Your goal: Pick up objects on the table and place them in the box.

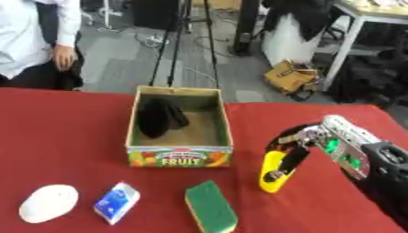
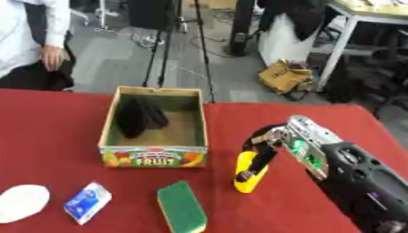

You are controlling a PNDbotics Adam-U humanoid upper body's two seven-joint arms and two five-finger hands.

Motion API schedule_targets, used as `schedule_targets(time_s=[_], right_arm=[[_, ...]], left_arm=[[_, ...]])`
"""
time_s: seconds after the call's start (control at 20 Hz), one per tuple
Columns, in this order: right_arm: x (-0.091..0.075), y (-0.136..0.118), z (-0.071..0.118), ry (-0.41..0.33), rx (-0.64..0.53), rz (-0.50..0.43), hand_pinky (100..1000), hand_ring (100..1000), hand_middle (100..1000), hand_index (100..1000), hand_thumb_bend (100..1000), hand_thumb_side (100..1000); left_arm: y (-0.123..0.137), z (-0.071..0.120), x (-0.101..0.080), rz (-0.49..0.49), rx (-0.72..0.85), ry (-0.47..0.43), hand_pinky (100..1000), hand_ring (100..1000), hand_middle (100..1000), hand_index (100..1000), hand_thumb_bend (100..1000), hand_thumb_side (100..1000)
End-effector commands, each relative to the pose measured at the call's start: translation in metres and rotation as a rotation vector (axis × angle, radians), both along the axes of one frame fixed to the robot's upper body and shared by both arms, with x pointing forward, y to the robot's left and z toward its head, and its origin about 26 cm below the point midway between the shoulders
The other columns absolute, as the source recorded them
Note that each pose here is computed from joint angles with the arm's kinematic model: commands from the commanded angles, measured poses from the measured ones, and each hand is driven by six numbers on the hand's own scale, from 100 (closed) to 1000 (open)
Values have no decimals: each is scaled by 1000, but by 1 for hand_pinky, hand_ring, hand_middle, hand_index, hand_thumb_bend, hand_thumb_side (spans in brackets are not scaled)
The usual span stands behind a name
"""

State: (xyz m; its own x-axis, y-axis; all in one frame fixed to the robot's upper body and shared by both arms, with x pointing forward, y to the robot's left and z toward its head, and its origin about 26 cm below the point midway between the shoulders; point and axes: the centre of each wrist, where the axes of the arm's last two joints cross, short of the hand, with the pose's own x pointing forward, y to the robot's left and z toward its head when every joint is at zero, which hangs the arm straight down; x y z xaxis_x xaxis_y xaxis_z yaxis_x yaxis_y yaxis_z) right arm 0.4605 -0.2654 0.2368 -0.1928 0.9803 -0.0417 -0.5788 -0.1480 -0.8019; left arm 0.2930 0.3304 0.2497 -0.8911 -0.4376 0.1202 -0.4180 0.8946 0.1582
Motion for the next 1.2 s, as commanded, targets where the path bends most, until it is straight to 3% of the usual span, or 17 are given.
schedule_targets(time_s=[0.05, 1.2], right_arm=[[-2, -5, 15, -36, -18, -1, 905, 989, 1000, 1000, 556, 597], [-5, -4, 11, -31, -35, 0, 922, 1000, 1000, 1000, 607, 654]], left_arm=[[2, 10, -3, 11, 24, -28, 937, 953, 806, 863, 100, 1000], [3, 9, -3, 10, 29, -21, 936, 950, 803, 862, 100, 1000]])
